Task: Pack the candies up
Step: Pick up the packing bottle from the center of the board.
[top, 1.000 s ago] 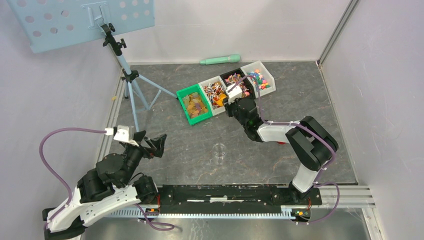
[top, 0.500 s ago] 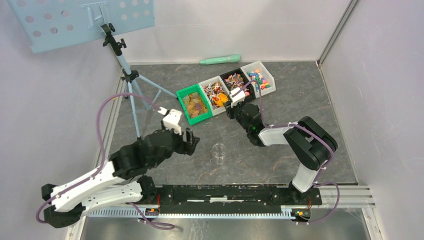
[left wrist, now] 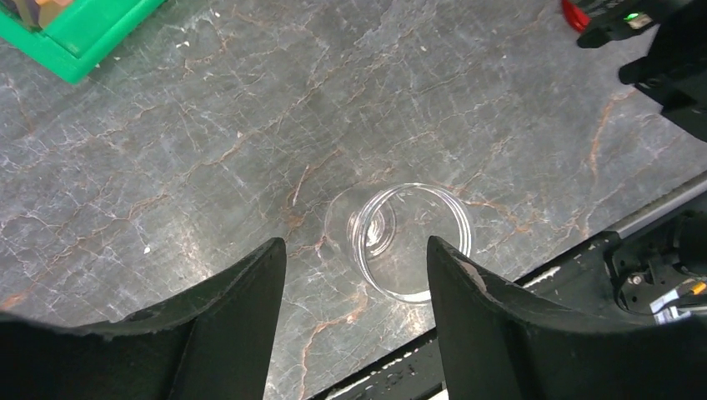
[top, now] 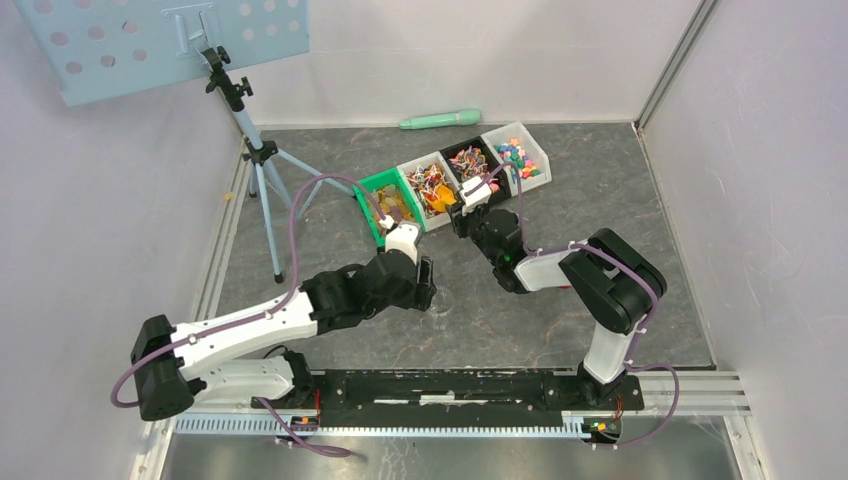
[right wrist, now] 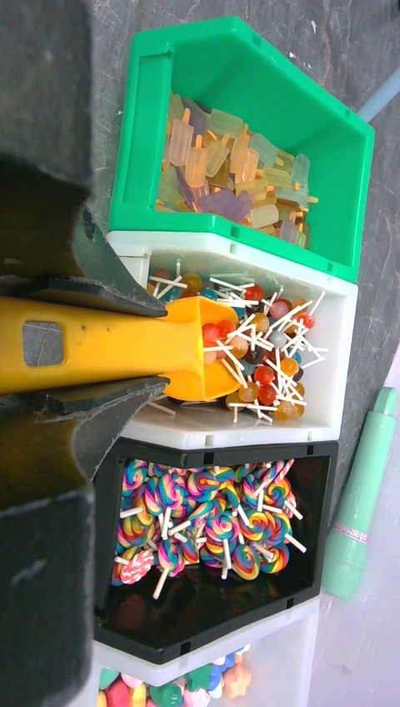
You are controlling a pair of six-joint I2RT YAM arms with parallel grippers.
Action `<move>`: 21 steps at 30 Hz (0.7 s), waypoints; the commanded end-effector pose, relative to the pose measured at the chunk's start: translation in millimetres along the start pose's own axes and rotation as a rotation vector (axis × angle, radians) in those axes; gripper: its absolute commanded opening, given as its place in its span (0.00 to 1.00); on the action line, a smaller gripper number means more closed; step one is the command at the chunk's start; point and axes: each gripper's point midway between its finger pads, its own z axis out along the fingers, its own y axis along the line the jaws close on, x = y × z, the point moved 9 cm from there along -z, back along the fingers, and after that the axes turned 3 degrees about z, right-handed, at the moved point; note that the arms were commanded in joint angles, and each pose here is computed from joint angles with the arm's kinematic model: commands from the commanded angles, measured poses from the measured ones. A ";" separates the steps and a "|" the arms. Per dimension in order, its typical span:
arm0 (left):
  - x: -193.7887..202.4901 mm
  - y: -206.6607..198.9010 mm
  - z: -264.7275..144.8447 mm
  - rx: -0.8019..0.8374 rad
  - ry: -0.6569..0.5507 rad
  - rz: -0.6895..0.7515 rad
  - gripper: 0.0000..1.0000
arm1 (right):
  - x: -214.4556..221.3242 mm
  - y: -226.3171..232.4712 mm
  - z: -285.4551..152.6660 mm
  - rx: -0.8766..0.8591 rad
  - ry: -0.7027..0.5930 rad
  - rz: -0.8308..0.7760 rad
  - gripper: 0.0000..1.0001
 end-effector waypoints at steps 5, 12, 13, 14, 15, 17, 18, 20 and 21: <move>-4.3 -6.8 26.0 -0.051 -0.008 -0.070 0.63 | -21.4 1.7 -2.7 -0.032 -0.143 0.033 0.00; -1.5 -13.4 37.6 -0.026 0.033 -0.047 0.54 | -28.0 0.5 -3.1 -0.032 -0.161 0.035 0.00; -0.2 -12.5 38.5 -0.034 0.037 -0.039 0.50 | -27.8 -0.1 -3.2 -0.033 -0.161 0.035 0.00; 0.6 -11.4 39.1 -0.044 0.039 -0.034 0.45 | -28.0 0.2 -3.9 -0.038 -0.165 0.035 0.00; 0.4 -10.6 39.1 -0.051 0.036 -0.030 0.40 | -29.2 0.5 -4.9 -0.048 -0.175 0.031 0.00; -0.3 -9.1 39.3 -0.058 0.024 -0.021 0.30 | -30.0 1.3 -7.0 -0.064 -0.199 0.025 0.00; -0.8 -7.4 39.6 -0.070 0.013 -0.020 0.25 | -31.4 2.0 -6.8 -0.071 -0.209 0.027 0.00; -3.7 -4.7 39.5 -0.090 -0.008 -0.012 0.17 | -32.8 2.2 -6.8 -0.070 -0.218 0.036 0.00; -6.5 -3.2 39.2 -0.099 -0.015 -0.012 0.12 | -33.0 1.6 -7.6 -0.067 -0.224 0.037 0.00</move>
